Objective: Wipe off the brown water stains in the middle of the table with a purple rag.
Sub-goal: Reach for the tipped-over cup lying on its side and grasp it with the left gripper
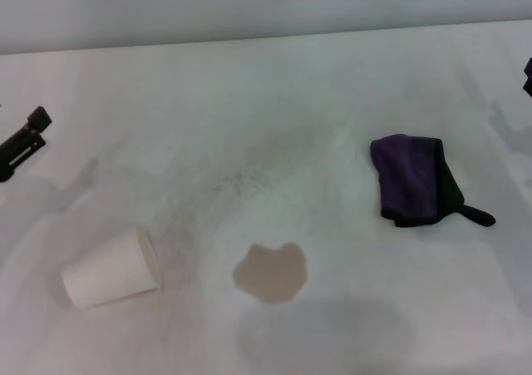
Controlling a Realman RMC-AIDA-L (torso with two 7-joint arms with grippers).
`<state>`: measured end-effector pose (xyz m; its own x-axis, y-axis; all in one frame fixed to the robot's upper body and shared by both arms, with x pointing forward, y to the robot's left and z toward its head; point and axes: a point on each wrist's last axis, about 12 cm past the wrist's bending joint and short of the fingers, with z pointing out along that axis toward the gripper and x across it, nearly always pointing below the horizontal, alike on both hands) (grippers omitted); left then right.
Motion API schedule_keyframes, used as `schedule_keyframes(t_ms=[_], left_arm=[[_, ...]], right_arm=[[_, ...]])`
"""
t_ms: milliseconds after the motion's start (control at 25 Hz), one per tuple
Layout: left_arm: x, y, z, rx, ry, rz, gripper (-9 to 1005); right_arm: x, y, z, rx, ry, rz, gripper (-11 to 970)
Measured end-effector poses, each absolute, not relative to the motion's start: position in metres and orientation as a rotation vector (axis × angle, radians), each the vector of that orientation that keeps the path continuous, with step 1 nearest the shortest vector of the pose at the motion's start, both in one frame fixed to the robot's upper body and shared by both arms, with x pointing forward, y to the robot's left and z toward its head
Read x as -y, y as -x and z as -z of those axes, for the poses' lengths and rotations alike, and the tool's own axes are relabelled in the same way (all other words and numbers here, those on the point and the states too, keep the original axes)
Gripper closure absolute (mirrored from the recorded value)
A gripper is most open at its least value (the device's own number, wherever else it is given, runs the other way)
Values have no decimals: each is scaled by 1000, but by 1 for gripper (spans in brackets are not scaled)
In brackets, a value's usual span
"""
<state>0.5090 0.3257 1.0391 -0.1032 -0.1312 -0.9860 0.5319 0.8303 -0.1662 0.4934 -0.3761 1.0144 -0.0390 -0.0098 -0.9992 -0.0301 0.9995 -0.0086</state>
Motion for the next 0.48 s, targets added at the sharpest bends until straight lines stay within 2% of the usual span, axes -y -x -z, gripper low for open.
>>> schedule_keyframes(t_ms=[200,480], left_arm=[[-343,-524,-1061,-1652,-390,637,107],[-345,-544,-1094,-1769,-563,672,109]], right_arm=[[374,-498,-1017,-1598,32,-20,86],[370,-504,-1021,-1570,39,-36,86]])
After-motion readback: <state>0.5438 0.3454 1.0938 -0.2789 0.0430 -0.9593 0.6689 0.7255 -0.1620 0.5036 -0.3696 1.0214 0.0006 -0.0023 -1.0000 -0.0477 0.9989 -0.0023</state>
